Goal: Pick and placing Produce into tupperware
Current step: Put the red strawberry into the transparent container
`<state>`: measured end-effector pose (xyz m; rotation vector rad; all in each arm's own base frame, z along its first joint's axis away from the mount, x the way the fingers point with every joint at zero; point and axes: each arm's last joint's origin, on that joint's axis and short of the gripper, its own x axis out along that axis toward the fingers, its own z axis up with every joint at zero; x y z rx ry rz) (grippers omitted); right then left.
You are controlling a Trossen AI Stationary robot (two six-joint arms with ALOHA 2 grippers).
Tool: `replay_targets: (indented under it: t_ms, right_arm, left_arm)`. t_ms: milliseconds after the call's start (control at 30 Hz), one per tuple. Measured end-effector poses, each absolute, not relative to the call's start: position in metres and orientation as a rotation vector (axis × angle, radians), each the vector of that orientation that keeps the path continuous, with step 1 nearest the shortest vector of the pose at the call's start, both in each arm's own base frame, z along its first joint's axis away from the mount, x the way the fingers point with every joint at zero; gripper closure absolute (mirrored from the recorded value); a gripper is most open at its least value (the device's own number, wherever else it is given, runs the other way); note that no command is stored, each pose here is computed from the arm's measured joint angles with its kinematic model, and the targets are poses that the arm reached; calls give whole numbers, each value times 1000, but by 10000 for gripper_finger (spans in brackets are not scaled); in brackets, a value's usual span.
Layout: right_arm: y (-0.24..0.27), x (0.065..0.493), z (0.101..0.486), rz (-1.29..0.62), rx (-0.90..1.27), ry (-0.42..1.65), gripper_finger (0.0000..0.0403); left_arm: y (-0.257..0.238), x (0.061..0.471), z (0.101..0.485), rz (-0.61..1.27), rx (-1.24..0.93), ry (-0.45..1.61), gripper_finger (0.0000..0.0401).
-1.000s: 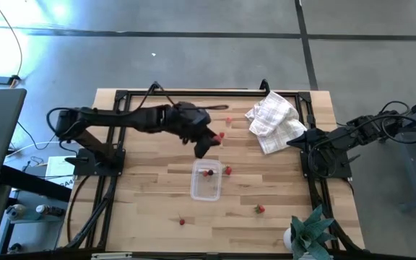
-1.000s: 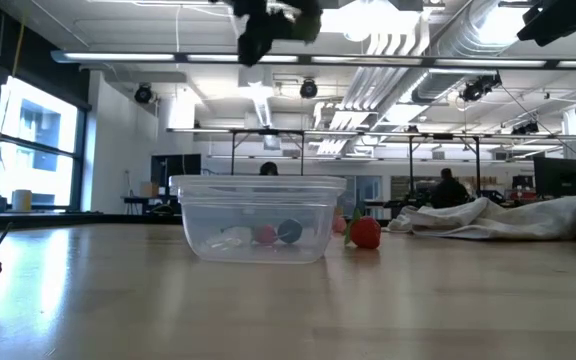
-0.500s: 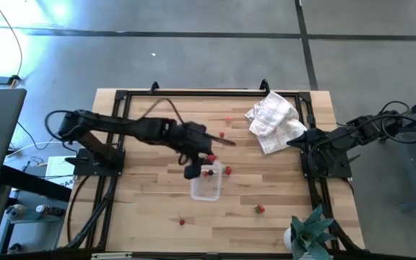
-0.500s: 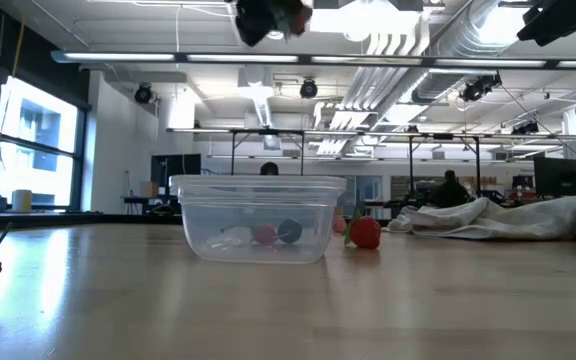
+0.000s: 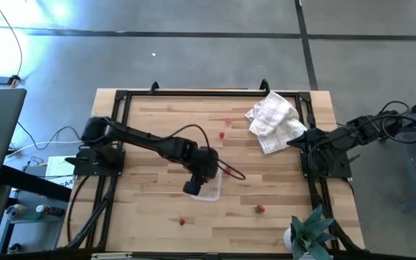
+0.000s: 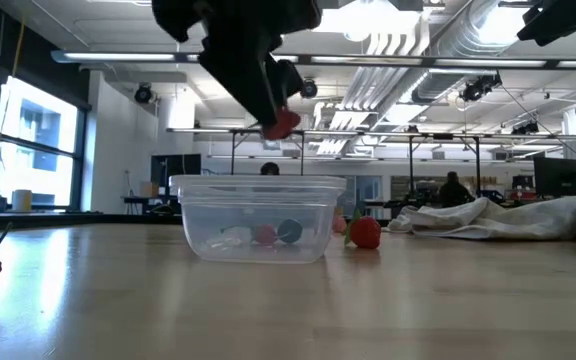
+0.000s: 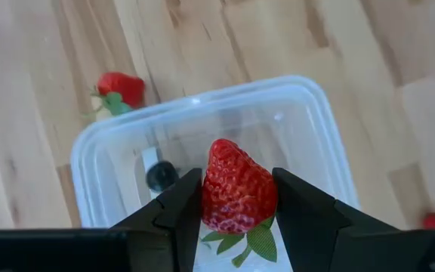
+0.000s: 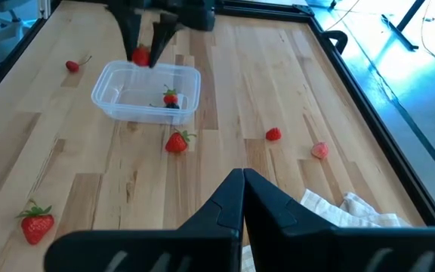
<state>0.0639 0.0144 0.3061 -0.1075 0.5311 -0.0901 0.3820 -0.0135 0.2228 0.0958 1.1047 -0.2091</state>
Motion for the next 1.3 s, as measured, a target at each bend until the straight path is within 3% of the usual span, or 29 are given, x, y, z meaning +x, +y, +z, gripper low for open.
replay_targets:
  t_ms: [300, 533, 1300]
  right_arm:
    - [14, 64, 306, -90, -108, 531, 402]
    - [14, 64, 306, -90, -108, 531, 402]
    - [14, 64, 306, -90, -108, 531, 402]
  left_arm:
    - [-13, 391, 174, -205, 95, 1283, 259]
    - [-13, 405, 157, -208, 128, 1357, 259]
    - [-13, 411, 155, -264, 158, 1440, 258]
